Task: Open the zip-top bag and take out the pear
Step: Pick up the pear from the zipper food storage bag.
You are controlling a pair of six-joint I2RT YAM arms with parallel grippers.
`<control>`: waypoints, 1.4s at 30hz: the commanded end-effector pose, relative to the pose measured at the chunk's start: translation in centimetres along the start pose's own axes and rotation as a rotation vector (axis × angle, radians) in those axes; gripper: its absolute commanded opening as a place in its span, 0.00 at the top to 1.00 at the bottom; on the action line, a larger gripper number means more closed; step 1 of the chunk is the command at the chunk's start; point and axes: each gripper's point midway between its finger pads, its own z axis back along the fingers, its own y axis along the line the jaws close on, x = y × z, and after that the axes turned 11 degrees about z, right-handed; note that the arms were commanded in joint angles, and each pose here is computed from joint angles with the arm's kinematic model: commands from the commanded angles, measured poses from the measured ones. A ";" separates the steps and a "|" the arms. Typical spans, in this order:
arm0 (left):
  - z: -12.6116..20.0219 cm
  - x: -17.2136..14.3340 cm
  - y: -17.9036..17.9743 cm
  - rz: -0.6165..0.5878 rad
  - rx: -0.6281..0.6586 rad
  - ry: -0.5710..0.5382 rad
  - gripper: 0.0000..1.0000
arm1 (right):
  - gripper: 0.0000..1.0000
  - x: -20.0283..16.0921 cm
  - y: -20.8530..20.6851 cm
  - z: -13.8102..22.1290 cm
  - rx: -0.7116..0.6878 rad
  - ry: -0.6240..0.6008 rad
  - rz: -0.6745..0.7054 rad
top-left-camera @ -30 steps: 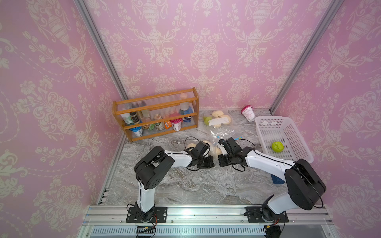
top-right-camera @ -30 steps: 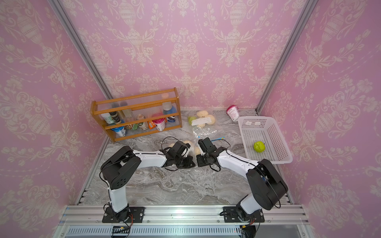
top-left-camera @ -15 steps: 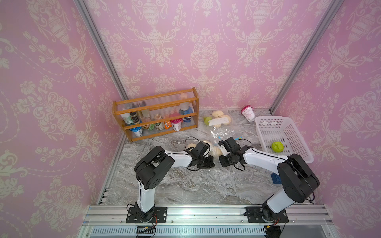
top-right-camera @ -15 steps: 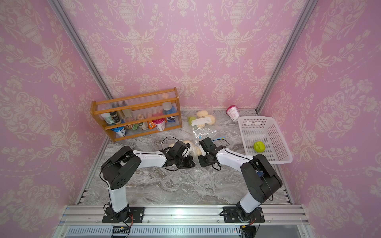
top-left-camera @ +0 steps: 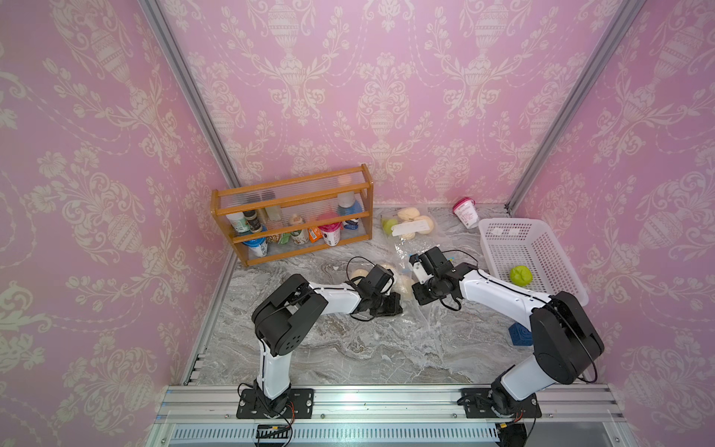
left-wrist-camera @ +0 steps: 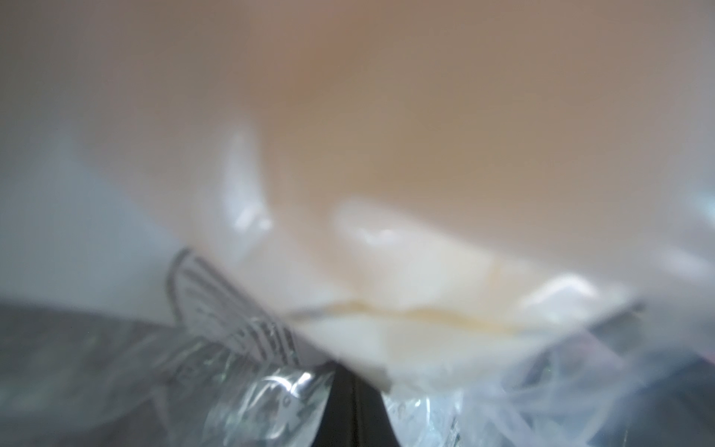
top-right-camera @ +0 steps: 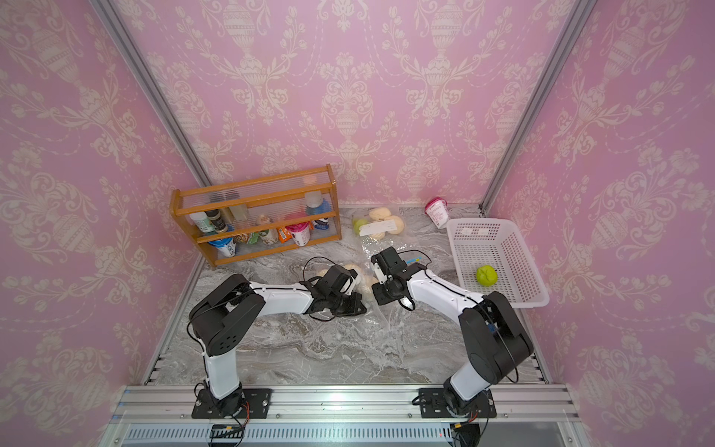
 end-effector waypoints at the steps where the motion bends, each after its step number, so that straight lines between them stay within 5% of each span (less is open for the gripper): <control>1: -0.8 -2.6 5.5 0.072 0.182 0.078 1.00 | 0.73 -0.7 -0.1 -0.7 0.007 0.047 0.033; 12: -0.8 -2.6 5.7 0.070 0.190 0.081 1.00 | 0.60 -2.2 -0.3 -2.8 0.015 0.144 0.040; 21: -0.7 -2.7 6.0 0.070 0.203 0.079 1.00 | 0.88 -1.2 0.1 -2.2 0.038 0.092 0.056; 23: -0.6 -2.8 6.2 0.072 0.211 0.079 1.00 | 1.00 -1.0 0.3 -1.5 0.044 0.073 0.054; 33: -0.3 -2.1 7.4 0.128 0.251 0.054 1.00 | 1.00 -0.5 1.5 4.0 0.096 0.011 -0.028; 42: 0.6 -1.9 8.1 0.127 0.260 0.041 1.00 | 1.00 -1.1 -3.2 11.7 0.076 -0.097 -0.330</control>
